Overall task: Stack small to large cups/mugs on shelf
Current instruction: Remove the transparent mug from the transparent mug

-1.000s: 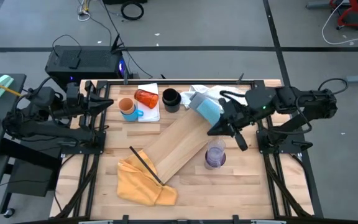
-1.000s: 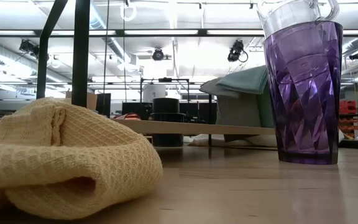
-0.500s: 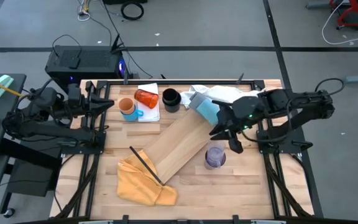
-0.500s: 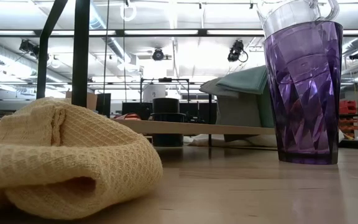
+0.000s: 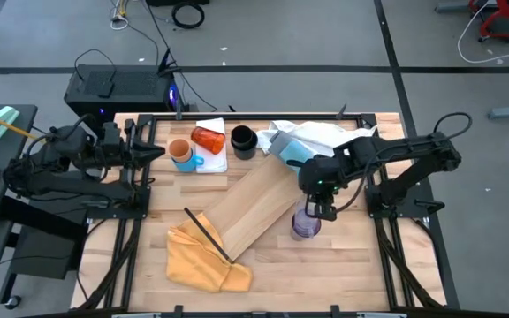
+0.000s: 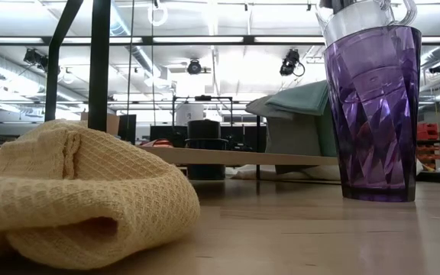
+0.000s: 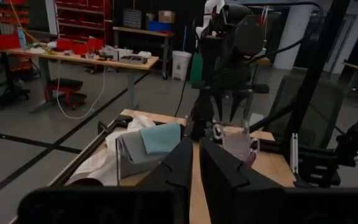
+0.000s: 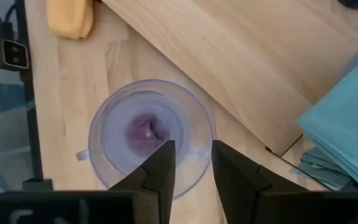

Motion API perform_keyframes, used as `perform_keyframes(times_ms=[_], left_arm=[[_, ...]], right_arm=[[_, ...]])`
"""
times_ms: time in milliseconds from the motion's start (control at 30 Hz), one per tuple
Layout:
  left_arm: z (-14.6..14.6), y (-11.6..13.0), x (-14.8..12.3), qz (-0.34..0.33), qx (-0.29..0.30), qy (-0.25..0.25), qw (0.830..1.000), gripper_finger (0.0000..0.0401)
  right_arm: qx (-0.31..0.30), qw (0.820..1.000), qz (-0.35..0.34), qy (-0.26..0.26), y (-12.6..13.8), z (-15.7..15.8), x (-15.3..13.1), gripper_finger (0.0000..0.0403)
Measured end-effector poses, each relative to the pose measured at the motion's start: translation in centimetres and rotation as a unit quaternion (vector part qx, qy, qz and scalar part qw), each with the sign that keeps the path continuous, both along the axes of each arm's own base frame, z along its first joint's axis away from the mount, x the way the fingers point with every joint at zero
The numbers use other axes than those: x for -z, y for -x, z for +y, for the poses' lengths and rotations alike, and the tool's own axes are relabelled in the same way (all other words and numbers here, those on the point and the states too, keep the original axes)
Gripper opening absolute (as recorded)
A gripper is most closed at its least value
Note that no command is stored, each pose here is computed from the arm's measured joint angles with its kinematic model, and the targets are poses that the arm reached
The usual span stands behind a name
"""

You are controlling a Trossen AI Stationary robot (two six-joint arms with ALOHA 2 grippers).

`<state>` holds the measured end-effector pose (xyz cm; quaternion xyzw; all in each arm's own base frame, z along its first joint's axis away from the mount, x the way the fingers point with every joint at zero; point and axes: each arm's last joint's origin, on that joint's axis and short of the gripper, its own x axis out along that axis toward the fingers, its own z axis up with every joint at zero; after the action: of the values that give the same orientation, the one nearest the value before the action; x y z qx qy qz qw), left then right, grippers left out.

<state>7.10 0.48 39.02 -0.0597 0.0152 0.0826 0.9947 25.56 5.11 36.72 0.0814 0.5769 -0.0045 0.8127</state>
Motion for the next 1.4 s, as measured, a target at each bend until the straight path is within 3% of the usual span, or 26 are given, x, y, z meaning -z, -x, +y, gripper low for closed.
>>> perform_keyframes(times_ms=[400, 800, 1400], left_arm=[[0.0, 0.0, 0.3, 0.017, 0.000, -0.001, 1.000, 0.0039], [0.0, 0.0, 0.5, 0.024, 0.000, -0.001, 1.000, 0.0037], [0.0, 0.0, 0.5, 0.024, 0.000, -0.001, 1.000, 0.0038]], right_arm=[[0.025, 1.000, -0.008, 0.014, -0.6, -1.4, 0.1, 0.0115], [-0.015, 0.999, 0.017, -0.024, -1.8, -1.6, 1.2, 0.0115], [-0.017, 0.999, 0.014, -0.027, -1.3, -1.6, 0.8, 0.0115]])
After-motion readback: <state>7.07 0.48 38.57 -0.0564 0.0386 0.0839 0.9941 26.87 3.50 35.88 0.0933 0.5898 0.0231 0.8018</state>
